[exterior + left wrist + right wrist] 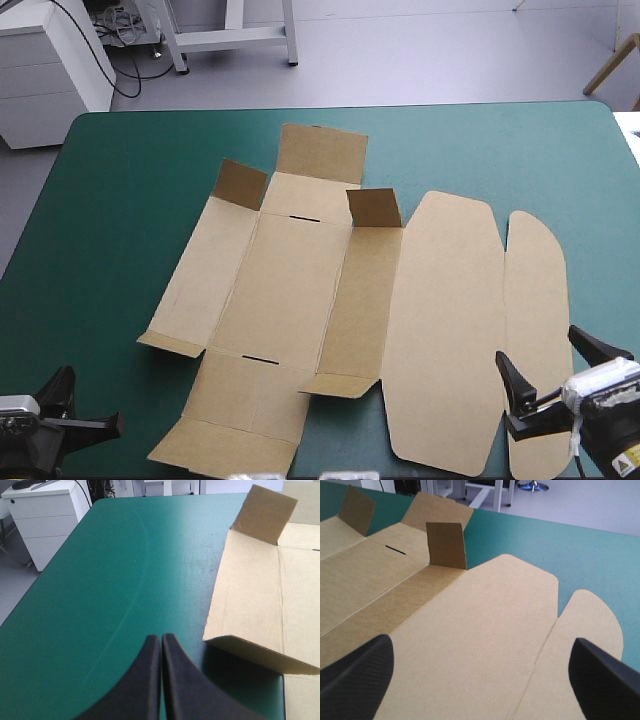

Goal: Fold the box

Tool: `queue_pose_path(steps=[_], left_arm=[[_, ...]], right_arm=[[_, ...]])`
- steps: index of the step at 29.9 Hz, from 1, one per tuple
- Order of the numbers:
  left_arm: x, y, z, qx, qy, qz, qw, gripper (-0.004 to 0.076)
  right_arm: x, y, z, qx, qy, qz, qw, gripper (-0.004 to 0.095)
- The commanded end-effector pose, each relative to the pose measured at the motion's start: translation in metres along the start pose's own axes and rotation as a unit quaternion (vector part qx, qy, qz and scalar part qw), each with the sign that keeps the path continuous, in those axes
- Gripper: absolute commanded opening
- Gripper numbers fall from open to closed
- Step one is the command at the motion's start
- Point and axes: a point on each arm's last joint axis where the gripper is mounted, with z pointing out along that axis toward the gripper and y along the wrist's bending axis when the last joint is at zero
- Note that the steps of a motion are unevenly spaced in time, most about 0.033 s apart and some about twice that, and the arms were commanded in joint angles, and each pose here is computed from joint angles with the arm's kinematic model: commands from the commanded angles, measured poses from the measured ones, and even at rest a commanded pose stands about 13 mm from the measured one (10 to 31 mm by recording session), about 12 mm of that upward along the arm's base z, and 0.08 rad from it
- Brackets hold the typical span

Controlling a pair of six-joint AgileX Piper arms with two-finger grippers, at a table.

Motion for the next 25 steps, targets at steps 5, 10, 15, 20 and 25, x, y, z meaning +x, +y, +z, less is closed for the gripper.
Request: queue_pose_path(steps=[5, 10, 15, 20, 25], left_arm=[[-0.011, -0.001, -0.006, 0.008, -0.053, -0.006, 0.999, -0.0010], [-0.011, -0.001, -0.006, 0.008, -0.053, -0.006, 0.999, -0.0010], [-0.011, -0.001, -0.006, 0.008, -0.053, -0.006, 0.999, -0.0010], [-0.011, -0.001, -0.006, 0.009, -0.053, -0.007, 0.999, -0.0010], [-0.011, -0.001, -0.006, 0.009, -0.053, -0.007, 0.999, -0.0010]], right_arm=[[-0.063, -0.012, 0.037, 0.000, 0.020, -0.037, 0.999, 0.0874], [-0.105, -0.019, 0.083, -0.024, 0.059, -0.066, 0.996, 0.0874], [-0.135, -0.026, 0.134, -0.052, 0.095, -0.080, 0.991, 0.0874], [-0.152, -0.020, 0.186, -0.105, 0.134, -0.110, 0.979, 0.0874], [-0.163, 0.001, 0.243, -0.146, 0.161, -0.173, 0.961, 0.0874]])
